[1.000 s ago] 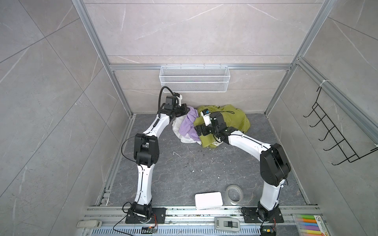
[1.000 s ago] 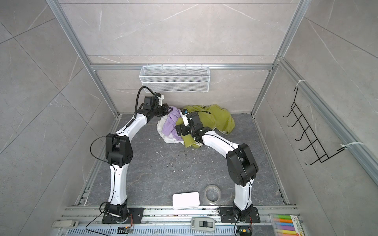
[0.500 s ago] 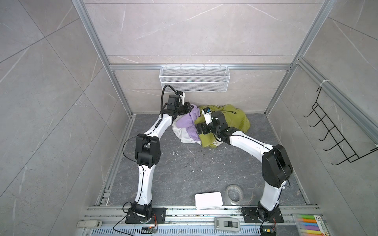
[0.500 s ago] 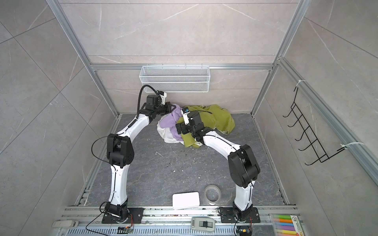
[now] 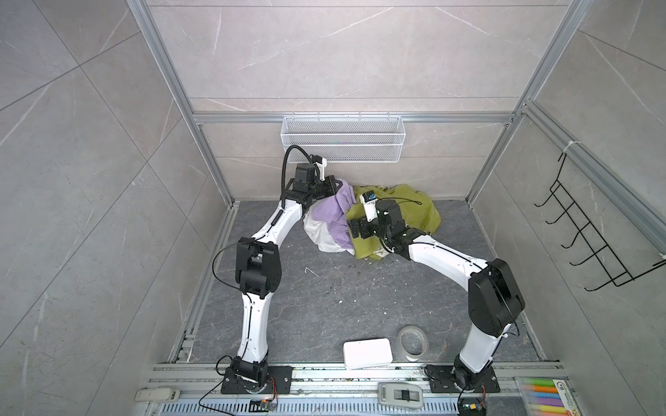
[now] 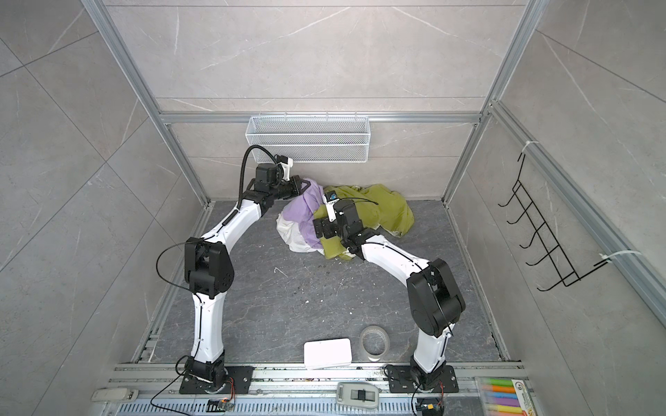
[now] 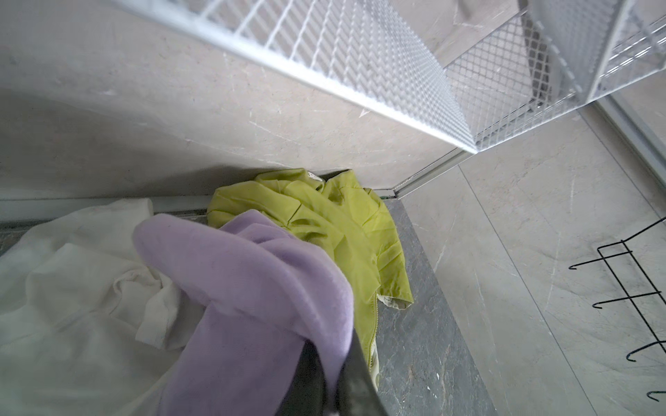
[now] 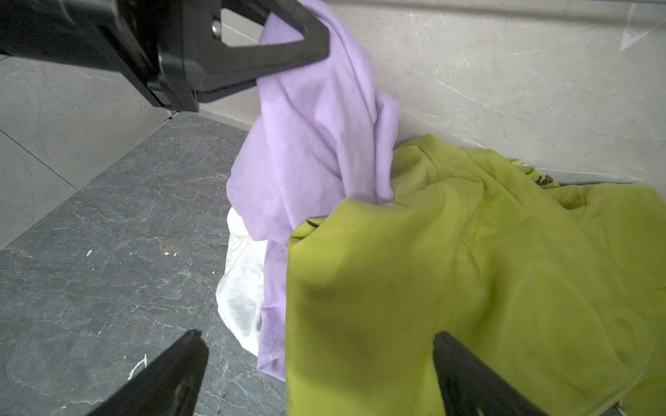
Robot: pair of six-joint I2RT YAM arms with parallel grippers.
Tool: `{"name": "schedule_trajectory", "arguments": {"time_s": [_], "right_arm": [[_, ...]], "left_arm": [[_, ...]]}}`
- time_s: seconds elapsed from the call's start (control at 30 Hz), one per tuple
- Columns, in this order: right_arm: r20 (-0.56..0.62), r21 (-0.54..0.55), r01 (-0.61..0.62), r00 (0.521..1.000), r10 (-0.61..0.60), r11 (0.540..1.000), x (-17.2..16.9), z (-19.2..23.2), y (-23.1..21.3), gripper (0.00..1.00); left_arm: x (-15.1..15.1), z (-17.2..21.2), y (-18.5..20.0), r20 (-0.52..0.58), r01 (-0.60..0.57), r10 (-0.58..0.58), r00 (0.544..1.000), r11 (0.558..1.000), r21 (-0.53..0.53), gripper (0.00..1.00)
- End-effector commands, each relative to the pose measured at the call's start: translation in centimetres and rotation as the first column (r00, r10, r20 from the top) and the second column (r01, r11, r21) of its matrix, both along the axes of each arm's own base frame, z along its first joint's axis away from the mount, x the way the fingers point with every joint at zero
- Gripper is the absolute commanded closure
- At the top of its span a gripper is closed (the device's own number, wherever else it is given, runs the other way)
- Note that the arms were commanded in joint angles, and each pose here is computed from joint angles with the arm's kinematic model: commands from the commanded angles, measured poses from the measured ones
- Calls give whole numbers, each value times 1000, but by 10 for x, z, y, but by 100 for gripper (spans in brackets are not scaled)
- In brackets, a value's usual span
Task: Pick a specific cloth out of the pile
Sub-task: 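Lift the lavender cloth upward out of the pile with both grippers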
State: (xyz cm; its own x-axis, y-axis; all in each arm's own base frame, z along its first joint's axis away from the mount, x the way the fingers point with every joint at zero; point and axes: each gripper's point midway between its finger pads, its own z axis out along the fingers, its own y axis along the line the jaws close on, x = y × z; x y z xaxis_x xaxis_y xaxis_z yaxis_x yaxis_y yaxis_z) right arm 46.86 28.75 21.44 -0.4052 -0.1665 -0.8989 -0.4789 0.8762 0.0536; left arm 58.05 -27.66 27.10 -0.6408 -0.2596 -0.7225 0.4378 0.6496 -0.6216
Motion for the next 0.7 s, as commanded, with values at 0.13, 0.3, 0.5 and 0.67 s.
{"name": "schedule_trajectory", "arguments": {"time_s": [0.13,0.3,0.5,0.67], "right_arm": [[66,18,18,998,-19,1000,-4,23,-4,0],[77,29,37,996,-39,999,-4,28,-8,0],[94,37,47,994,-50,998,-6,35,-12,0],[111,47,51,992,-56,998,-7,42,-14,0]], "left_arm": [[-19,87,-4,192,35,-20,981,997,-74,100],[-23,96,-6,207,43,-25,978,996,-83,100],[-28,110,-7,234,53,-29,972,994,-97,100],[-34,120,-8,255,67,-38,966,992,-104,100]]}}
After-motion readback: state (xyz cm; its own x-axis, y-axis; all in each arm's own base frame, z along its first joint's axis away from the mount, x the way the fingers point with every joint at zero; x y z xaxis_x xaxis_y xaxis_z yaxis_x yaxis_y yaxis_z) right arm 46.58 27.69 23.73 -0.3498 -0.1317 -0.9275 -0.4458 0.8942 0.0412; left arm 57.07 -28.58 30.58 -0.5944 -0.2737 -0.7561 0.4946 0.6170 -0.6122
